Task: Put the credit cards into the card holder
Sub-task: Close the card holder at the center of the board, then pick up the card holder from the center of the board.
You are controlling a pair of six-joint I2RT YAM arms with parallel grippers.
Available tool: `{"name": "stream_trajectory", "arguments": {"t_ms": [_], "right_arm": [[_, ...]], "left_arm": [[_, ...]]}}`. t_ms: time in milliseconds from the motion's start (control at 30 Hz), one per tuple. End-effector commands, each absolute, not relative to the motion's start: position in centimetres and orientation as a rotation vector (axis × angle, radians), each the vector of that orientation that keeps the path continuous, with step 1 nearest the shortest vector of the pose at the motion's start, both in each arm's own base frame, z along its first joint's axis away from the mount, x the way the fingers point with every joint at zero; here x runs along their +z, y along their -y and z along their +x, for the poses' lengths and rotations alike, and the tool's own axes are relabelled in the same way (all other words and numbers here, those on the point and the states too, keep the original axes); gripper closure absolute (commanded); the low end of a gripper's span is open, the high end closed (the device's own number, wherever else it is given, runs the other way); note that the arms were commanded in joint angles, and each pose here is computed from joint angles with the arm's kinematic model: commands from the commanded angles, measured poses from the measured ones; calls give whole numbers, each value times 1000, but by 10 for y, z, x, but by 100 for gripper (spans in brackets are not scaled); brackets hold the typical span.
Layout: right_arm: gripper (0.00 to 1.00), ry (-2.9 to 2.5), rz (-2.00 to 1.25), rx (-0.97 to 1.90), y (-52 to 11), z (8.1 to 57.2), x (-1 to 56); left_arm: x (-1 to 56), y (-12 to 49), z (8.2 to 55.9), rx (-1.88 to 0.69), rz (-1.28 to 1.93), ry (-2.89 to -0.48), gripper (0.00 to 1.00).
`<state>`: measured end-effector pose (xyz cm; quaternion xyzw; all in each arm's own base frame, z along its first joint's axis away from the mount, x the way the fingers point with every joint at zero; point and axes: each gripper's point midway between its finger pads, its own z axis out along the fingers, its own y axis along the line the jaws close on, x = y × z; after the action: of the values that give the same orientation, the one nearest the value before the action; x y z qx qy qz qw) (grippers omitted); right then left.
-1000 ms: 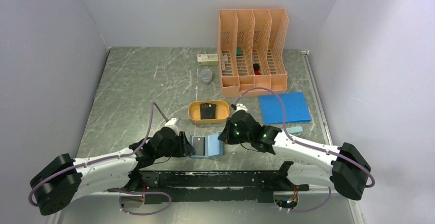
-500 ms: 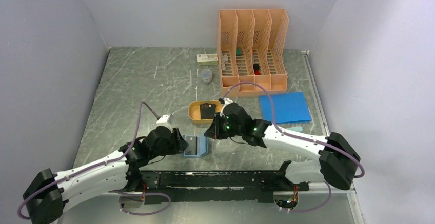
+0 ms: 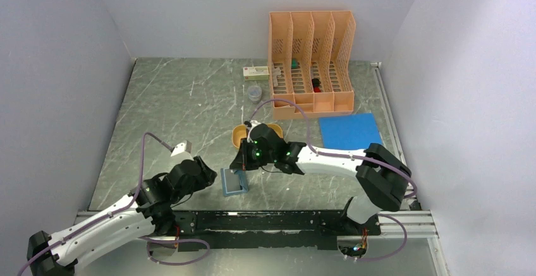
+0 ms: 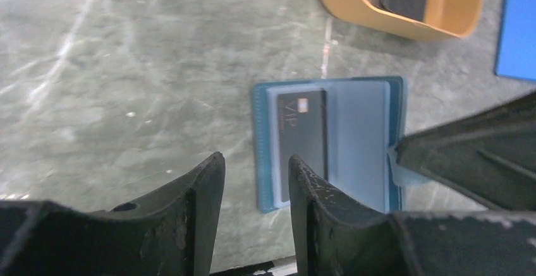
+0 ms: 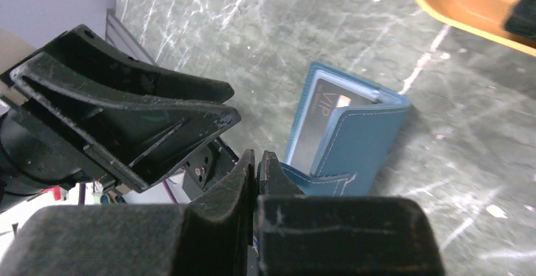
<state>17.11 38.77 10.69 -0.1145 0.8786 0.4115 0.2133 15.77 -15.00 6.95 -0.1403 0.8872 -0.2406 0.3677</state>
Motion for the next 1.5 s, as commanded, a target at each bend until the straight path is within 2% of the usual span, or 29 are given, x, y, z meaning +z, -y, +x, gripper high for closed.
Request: {"name": "stream_trajectory", "arguments": {"t_ms": [0,167,567,700,733,800,867,1033,1267,1367,1467], "right_arm": [[100,-2402,-434,1232,-416,157,113],[100,-2432,-543,1246,-438,138,96],[100,-2498,-630,1254,-490,138,58],[52,-2474,-653,1269,-495,134,68],[45,-2466,-650,1270,-495,134,72],[34,-2459,-648,1268,-492,133,81],[30,-2450,-648,1263,-489,134,89],[26,-2427,-635,1253,-478,133,115],[26,-2386,-608,1125,-441,138,142],[32,-2398,-564,964,-409,148,128],[47,-2441,-572,801,-387,155,99]], "left_arm": [[70,117,162,-463,-584,-2239,53],[82,104,167,-413,-681,-2186,51],[118,94,172,-437,-695,-2095,50],[117,94,170,-445,-696,-2102,50],[118,94,170,-447,-699,-2099,50],[121,93,170,-454,-699,-2089,50],[124,92,171,-456,-702,-2076,50],[131,90,174,-449,-703,-2055,49],[130,95,175,-451,-672,-2068,49],[132,102,177,-479,-632,-2074,50],[131,116,178,-520,-560,-2096,49]]}}
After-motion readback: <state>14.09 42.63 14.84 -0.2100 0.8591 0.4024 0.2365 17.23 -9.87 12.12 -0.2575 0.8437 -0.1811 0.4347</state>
